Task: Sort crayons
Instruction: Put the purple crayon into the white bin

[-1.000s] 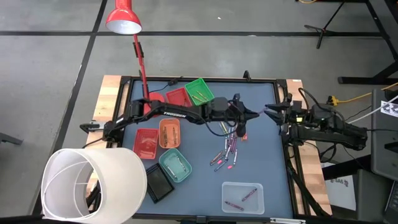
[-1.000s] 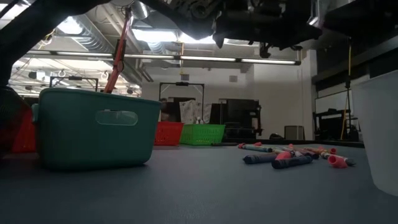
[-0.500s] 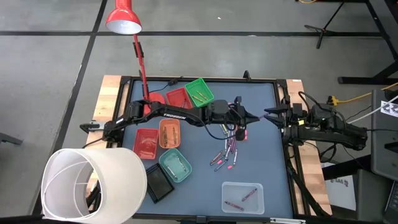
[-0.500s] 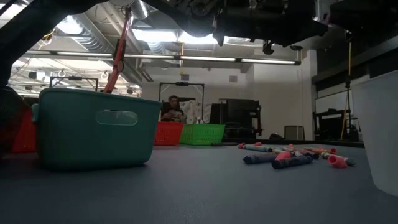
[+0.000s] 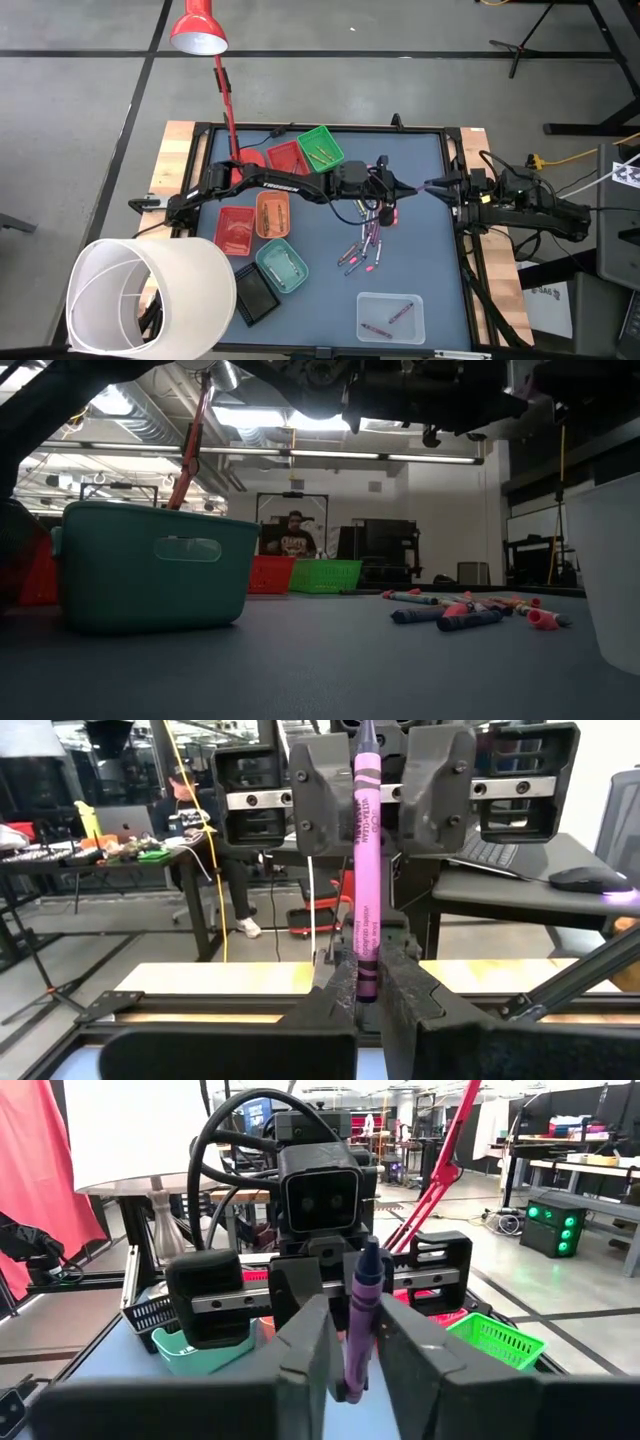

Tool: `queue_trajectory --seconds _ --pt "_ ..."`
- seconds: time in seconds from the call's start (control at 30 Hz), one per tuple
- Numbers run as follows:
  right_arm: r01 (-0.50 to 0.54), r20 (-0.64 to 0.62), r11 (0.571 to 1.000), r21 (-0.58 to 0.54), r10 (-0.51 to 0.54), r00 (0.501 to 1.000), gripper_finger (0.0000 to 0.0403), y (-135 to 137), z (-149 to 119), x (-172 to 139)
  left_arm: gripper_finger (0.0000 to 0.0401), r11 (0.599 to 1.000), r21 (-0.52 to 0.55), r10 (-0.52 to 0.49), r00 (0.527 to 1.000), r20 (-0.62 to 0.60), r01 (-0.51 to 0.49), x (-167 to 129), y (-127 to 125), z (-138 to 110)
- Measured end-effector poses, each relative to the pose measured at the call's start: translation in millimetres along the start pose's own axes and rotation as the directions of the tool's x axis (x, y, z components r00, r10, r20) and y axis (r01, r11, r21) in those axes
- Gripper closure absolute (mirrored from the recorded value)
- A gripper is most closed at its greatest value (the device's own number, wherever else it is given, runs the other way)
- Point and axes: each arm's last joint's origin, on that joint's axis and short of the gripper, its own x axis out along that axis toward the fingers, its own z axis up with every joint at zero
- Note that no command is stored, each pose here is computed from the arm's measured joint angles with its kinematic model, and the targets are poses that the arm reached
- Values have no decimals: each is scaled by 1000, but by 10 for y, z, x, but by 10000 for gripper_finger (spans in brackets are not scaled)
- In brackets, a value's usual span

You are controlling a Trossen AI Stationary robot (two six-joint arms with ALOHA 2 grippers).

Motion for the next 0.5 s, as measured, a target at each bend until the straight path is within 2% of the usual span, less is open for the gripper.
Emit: queue_trajectory --seconds 0.2,0.4,0.5 --pt "-24 0 1000 -8 24 1000 365 7 0 0 399 1000 2 -5 1000 0 5 0 -7 0" --pt "-28 -1 1000 -10 28 1000 382 8 -1 0 397 1000 -2 -6 1000 -5 6 0 -8 -5" --pt "-30 -4 999 -10 30 1000 386 8 -5 2 383 1000 -5 -8 1000 -17 8 1 -8 -12"
